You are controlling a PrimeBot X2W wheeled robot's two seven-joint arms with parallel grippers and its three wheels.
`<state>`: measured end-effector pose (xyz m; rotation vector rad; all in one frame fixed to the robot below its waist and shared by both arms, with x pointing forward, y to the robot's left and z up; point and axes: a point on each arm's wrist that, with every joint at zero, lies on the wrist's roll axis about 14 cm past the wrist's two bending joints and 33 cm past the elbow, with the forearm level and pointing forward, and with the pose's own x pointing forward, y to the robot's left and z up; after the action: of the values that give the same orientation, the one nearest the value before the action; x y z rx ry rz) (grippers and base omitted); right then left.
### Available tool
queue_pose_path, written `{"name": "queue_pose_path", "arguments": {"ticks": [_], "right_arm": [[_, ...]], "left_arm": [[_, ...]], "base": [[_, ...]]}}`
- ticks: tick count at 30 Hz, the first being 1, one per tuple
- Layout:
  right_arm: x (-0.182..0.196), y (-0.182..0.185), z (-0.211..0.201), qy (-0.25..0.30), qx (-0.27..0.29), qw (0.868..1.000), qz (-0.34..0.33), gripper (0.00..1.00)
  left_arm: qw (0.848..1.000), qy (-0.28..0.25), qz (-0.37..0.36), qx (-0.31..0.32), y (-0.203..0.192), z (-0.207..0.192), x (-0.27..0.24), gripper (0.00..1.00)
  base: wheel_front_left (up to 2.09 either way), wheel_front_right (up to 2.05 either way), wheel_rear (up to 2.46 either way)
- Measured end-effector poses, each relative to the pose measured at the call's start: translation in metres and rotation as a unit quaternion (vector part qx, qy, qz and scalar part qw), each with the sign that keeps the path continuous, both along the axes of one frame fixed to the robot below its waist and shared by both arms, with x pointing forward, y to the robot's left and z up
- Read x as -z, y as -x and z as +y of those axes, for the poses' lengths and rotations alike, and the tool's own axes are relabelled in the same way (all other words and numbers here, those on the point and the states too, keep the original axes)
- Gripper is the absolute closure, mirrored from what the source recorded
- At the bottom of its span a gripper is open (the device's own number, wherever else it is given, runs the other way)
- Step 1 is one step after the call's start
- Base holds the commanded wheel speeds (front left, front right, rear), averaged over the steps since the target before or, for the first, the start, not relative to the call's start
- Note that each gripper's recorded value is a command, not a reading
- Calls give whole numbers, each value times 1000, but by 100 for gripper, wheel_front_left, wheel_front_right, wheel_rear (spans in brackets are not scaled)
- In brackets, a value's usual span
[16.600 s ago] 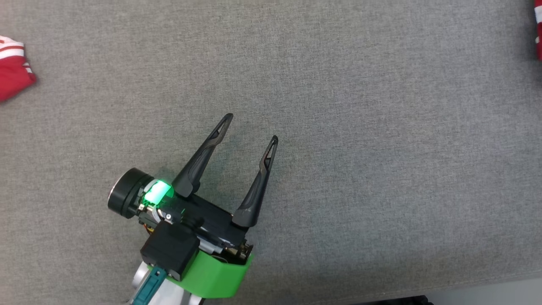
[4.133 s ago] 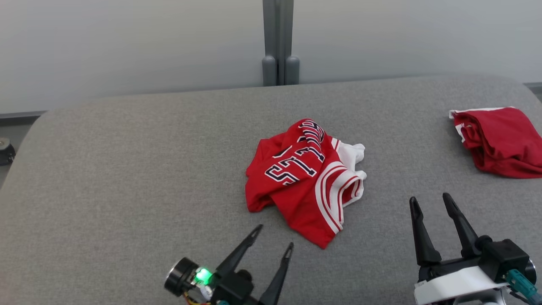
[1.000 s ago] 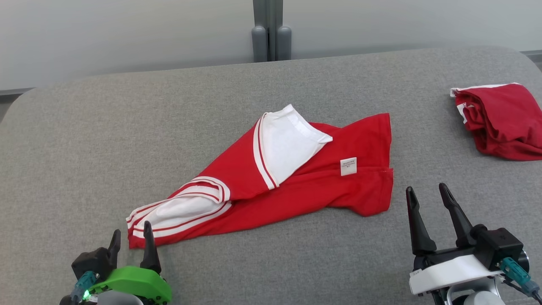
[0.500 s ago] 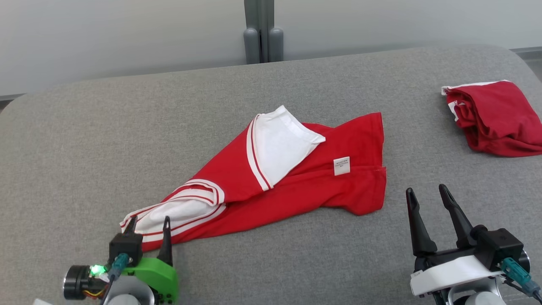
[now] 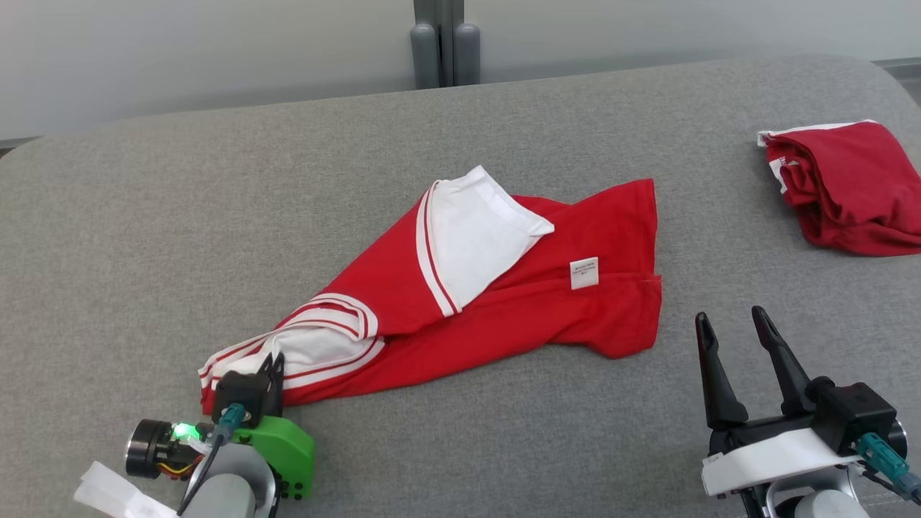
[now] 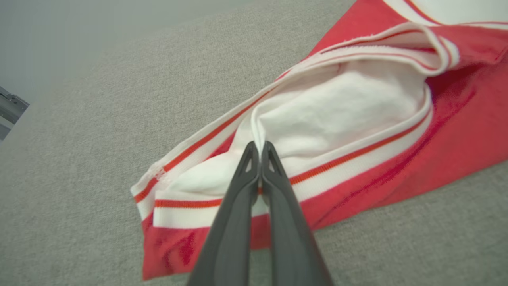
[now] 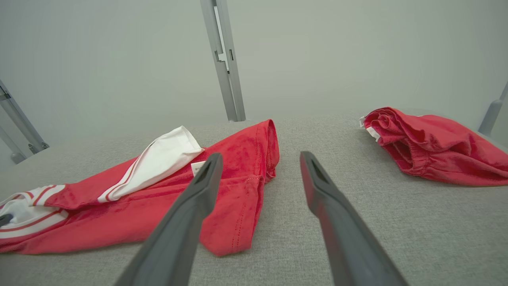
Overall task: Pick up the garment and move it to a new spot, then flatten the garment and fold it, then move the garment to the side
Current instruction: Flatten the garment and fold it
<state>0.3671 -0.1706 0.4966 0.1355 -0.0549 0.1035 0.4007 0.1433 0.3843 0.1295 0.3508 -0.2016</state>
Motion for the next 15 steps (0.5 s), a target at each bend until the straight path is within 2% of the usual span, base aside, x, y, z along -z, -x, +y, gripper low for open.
{"name": "queue_pose_path", "arguments": {"ticks": [4, 9, 15], "right_arm": [[2, -3, 5, -2, -8, 1000, 2, 0], [4, -8, 14, -4, -21, 1000, 4, 0], [7, -13, 25, -3, -41, 999, 8, 0]], "left_arm": [[999, -3, -38, 3, -1, -7, -15, 100], [998, 0, -67, 5, 15, -13, -27, 100], [998, 14, -57, 10, 44, -21, -22, 100]], "base": [[0, 0, 0], [0, 0, 0], [0, 0, 0]]}}
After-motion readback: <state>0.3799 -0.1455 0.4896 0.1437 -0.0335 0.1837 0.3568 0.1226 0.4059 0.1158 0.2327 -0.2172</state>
